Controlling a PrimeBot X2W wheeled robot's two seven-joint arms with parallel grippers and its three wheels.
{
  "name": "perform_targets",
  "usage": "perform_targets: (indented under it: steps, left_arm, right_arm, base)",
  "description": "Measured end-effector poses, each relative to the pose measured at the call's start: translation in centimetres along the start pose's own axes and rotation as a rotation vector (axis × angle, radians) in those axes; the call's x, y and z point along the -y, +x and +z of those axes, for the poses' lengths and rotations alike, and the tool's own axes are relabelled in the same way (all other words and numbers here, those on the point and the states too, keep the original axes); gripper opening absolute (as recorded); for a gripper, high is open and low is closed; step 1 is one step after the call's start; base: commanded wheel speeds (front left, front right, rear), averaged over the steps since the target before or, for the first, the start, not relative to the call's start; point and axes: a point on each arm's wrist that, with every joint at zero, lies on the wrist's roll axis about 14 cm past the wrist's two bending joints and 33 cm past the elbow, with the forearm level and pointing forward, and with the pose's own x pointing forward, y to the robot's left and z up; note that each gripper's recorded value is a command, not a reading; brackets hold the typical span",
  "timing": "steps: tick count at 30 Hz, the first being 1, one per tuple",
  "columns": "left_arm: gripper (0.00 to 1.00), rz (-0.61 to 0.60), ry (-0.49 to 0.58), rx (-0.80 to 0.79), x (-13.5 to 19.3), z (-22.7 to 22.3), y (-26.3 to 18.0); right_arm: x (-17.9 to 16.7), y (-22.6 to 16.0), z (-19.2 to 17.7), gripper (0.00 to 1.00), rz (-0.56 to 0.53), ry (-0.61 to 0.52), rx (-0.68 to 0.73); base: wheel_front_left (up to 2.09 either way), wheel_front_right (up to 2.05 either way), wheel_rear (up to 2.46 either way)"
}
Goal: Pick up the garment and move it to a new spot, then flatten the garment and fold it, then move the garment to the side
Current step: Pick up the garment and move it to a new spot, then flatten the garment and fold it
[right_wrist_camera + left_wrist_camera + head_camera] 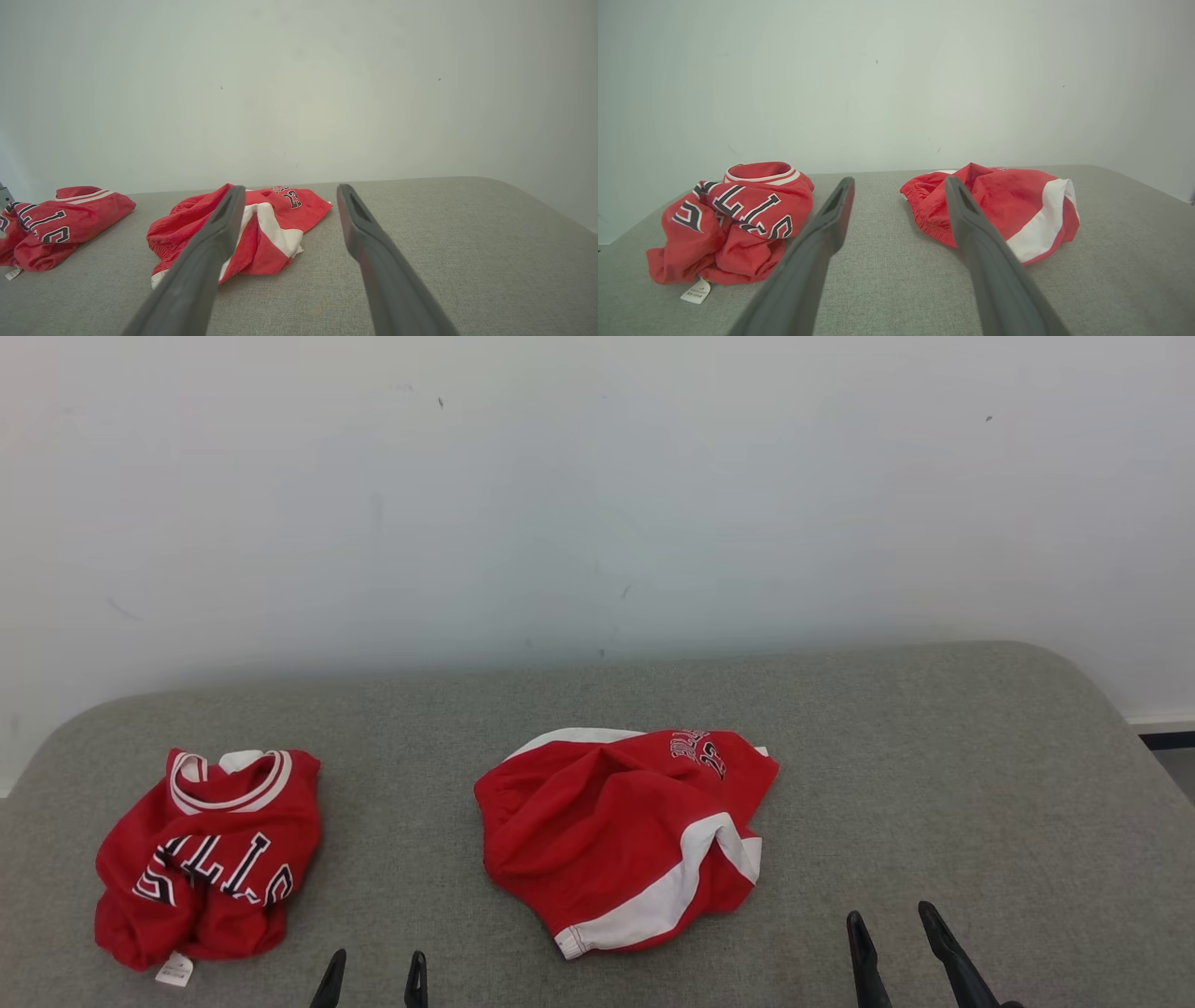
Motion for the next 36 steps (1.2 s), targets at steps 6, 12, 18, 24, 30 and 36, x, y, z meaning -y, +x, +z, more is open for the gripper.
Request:
perform_targets:
  steps: [6,12,18,24,30,36]
  left_arm:
    - [1.0,-0.008,-0.002,-0.015,0.2,-0.5,0.1]
    - [1.0,-0.011,-0.005,-0.024,0.4,-0.8,0.0]
    - [1.0,-0.013,-0.012,-0.044,0.5,-1.4,0.0]
    - [1.0,-0.025,-0.091,-0.112,1.1,-3.5,-0.2]
    - [1.0,-0.092,-0.208,-0.221,3.2,-6.8,0.1]
    - [1.0,-0.162,-0.228,-0.284,5.1,-8.6,1.4]
  right_arm:
    - [0.2,-0.1,-0.1,1.0,-0.008,0.0,-0.004]
    - [0.3,-0.1,-0.1,1.0,-0.01,0.0,-0.005]
    - [0.3,-0.1,-0.3,1.0,-0.009,0.001,-0.009]
    - [0.2,0.1,-0.6,1.0,-0.007,0.003,-0.022]
    - [0.0,0.5,-1.0,1.0,0.0,0.007,-0.033]
    - [0.1,0.9,-1.3,1.0,-0.001,0.005,-0.045]
  base:
    - [0.0,0.0,0.0]
    - [0.0,0.0,0.0]
    - [0.0,0.0,0.0]
    - [0.0,0.0,0.0]
    - [0.0,0.0,0.0]
    - [0.0,0.0,0.0]
